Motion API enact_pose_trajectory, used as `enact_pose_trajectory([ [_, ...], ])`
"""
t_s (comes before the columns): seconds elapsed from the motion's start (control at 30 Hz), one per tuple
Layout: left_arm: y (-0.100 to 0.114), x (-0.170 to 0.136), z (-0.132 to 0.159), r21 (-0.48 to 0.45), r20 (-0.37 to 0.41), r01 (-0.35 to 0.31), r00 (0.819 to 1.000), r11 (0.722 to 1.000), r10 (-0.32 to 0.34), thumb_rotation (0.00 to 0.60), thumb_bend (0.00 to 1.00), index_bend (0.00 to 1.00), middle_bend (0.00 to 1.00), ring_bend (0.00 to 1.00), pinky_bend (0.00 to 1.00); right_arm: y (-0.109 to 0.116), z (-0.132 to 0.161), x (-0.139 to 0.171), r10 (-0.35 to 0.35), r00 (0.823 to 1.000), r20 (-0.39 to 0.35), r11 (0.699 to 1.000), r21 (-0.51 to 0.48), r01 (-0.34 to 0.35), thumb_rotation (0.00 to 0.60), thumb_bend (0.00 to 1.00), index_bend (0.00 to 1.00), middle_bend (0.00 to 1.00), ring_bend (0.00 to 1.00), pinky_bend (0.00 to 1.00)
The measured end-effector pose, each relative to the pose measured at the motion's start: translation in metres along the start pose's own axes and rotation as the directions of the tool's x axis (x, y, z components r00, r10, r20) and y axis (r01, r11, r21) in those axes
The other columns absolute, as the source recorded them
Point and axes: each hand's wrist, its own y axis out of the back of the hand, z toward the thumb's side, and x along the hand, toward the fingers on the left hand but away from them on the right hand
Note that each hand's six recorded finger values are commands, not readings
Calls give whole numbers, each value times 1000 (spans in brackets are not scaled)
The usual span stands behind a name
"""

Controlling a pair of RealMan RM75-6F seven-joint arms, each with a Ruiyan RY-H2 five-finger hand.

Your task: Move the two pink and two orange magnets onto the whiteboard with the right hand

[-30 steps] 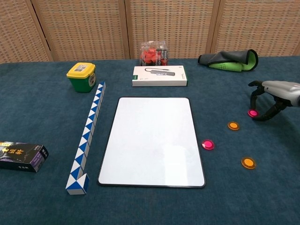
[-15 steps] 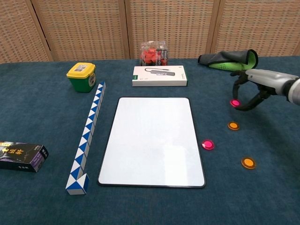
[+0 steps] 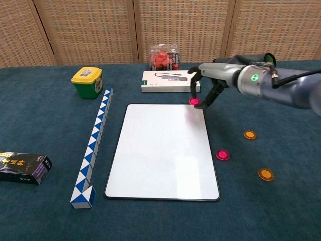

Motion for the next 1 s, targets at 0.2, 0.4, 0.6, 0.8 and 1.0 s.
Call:
enact_pose_trajectory([
  [0.2, 0, 0, 0, -2, -1, 1, 1000, 1000, -1, 600, 0, 0, 0, 0, 0, -6, 38, -9, 25, 998, -56, 999, 37, -23, 600, 363, 569, 0, 0, 0],
  [0.4, 0, -1, -1, -4, -2, 3, 1000, 1000, -3, 600, 0, 0, 0, 0, 0, -24, 58, -13, 64, 995, -73, 995, 84, -57, 600, 363, 569, 0, 0, 0],
  [0.6, 0, 0, -1, -7, -1, 6, 1000, 1000, -6, 600, 0, 0, 0, 0, 0, -39, 75, -9, 87, 991, -99, 992, 100, -77, 600, 363, 567, 0, 0, 0],
  [0.8, 0, 0, -1, -10, -1, 8, 1000, 1000, -8, 600, 0, 0, 0, 0, 0, -46, 86, -5, 104, 986, -128, 988, 127, -88, 600, 8, 110, 0, 0, 0],
  [1.0, 0, -1, -2, -11, -2, 12, 1000, 1000, -12, 600, 0, 0, 0, 0, 0, -37, 85, 0, 82, 988, -133, 990, 121, -66, 600, 0, 65, 0, 0, 0],
])
